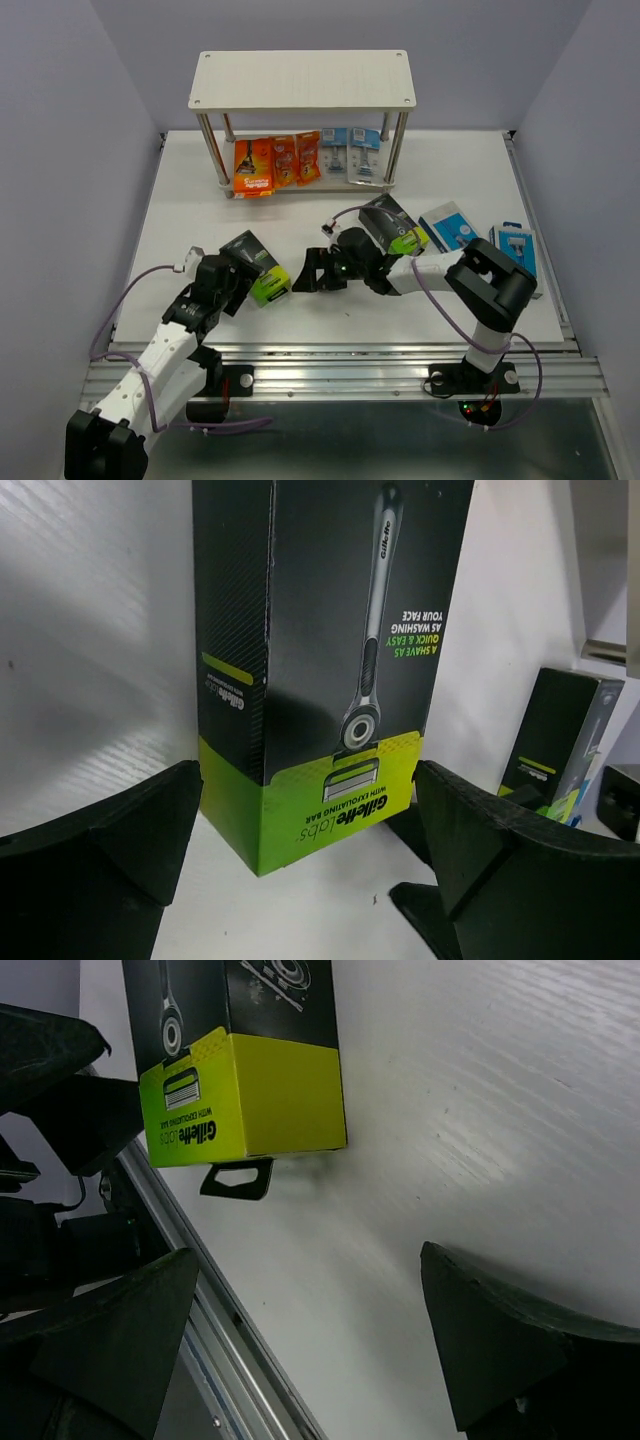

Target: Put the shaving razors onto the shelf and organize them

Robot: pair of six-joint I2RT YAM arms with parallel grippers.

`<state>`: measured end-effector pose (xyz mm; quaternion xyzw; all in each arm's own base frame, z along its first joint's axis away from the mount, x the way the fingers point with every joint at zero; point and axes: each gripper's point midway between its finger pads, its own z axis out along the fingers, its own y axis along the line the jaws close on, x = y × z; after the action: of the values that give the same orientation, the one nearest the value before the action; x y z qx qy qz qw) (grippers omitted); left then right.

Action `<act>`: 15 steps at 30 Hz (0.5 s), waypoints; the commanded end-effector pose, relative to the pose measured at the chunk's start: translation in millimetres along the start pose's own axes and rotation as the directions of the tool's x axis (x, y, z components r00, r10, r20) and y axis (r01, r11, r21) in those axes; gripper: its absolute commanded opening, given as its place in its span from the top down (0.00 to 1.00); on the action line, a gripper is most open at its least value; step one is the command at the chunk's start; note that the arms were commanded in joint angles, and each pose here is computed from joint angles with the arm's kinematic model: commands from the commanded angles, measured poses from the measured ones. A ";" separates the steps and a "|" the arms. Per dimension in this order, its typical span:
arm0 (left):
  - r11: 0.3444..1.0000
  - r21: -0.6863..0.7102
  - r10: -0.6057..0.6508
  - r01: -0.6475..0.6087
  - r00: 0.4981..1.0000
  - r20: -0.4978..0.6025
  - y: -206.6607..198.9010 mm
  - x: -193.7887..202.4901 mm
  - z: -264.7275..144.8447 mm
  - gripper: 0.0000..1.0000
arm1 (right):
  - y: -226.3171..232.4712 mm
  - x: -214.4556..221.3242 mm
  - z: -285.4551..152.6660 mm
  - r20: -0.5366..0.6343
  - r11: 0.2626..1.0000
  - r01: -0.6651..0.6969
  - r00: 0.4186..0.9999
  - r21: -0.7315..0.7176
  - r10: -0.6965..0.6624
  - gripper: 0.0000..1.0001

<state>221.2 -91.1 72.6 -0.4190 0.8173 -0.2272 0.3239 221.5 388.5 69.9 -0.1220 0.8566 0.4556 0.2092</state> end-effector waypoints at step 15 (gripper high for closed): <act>0.995 0.065 -0.071 0.073 0.997 -0.044 0.2 13.8 14.8 0.44 | 21.1 6.2 56.4 0.021 0.981 -0.171 0.984 -0.095 0.174 0.44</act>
<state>225.1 -99.3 51.9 -0.4311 0.8094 -0.2507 0.3101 212.9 435.0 47.0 -0.0730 0.8491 0.4983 0.1593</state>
